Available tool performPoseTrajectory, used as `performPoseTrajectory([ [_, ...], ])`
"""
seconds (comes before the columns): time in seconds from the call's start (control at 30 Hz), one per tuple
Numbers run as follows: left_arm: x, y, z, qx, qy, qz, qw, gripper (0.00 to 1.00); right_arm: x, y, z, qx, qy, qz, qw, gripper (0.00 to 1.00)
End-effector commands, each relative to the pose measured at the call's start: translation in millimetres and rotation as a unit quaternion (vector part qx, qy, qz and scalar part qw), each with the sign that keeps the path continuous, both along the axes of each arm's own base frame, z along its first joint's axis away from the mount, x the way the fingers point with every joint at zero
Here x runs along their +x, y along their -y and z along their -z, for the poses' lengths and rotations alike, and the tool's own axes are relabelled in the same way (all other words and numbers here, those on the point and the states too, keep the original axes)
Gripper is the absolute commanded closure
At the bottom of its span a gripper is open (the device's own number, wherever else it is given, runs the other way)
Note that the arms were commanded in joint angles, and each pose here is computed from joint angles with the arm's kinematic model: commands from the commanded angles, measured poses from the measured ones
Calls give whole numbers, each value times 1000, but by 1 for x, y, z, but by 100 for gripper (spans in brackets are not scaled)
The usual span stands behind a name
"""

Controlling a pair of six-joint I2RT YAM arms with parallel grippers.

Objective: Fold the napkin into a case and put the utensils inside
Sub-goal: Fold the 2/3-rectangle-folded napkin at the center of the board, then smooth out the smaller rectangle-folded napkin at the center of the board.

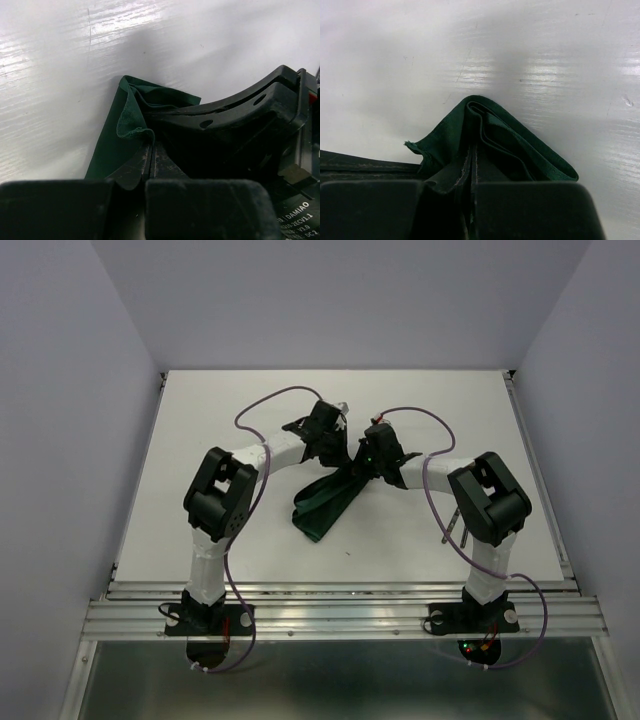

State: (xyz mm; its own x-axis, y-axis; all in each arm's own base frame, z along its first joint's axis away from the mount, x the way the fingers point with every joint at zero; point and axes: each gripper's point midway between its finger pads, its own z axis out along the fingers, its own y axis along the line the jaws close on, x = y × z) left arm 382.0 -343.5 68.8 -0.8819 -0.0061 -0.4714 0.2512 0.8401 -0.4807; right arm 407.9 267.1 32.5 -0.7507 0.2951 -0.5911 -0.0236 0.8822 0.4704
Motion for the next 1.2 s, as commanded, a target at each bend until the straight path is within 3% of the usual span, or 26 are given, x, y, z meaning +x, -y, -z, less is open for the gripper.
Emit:
performPoseTrajectory([
  [0.0,-11,6,2,-18,-16,4,1000,100,-5,4,2,-16,-11,6,1000,99],
  [0.23,-16,3,20,-12,-37,-10,999,100,-5,7,-8,-13,2,14,1000,99],
  [0.7,-15,-1,40,8,-47,-17,999,100,-5,23,-64,27,93,56,994,99],
  [1.0,-12,-1,22,2,-28,-12,1000,100,-9,65,-47,1,59,97,994,94],
  [1.17,-11,-1,12,1,-21,-10,1000,100,-21,76,-32,-7,29,80,996,93],
])
